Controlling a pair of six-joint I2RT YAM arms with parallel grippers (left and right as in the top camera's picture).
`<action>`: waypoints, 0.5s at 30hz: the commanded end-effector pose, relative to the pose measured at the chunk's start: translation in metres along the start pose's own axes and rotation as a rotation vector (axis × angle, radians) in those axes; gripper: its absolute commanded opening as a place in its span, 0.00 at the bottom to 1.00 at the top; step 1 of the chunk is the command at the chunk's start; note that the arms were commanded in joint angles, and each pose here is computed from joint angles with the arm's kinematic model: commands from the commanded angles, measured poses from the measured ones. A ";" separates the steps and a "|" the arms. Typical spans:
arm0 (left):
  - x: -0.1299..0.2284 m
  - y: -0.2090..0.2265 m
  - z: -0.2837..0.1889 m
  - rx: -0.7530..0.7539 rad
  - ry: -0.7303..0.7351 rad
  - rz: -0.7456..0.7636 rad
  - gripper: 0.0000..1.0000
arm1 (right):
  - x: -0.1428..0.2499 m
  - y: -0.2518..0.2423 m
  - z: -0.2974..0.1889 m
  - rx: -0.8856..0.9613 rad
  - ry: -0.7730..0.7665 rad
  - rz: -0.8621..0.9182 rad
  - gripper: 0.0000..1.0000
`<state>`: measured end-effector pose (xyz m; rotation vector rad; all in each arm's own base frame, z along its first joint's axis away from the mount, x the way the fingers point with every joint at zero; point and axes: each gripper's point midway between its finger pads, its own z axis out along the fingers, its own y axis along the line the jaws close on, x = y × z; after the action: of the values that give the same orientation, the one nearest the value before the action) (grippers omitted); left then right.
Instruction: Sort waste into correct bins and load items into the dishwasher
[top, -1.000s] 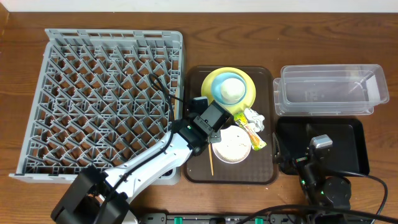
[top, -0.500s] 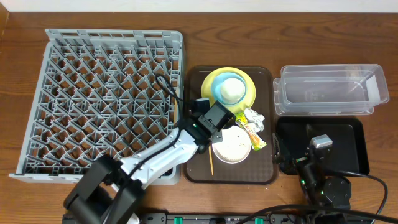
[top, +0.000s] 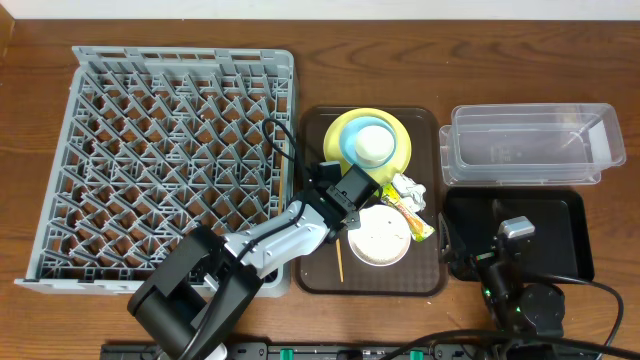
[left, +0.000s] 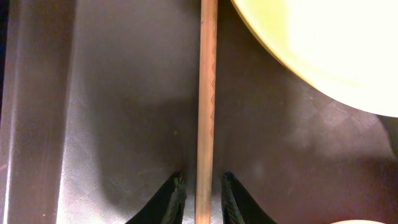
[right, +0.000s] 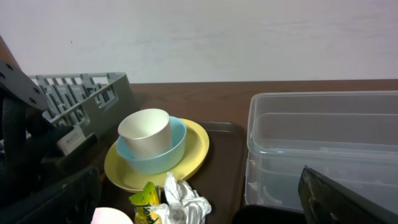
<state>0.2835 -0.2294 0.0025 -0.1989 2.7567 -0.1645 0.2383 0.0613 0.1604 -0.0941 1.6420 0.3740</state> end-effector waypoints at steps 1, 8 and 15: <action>0.001 0.008 0.006 -0.040 -0.008 -0.003 0.21 | 0.000 -0.003 0.000 0.011 -0.002 -0.005 0.99; -0.002 0.014 0.006 -0.072 -0.031 0.000 0.25 | 0.000 -0.003 0.000 0.011 -0.002 -0.005 0.99; -0.003 0.018 0.005 -0.093 -0.038 0.003 0.41 | 0.000 -0.003 0.000 0.011 -0.002 -0.005 0.99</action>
<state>0.2868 -0.2207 0.0024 -0.2085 2.7312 -0.0986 0.2383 0.0613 0.1604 -0.0941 1.6420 0.3740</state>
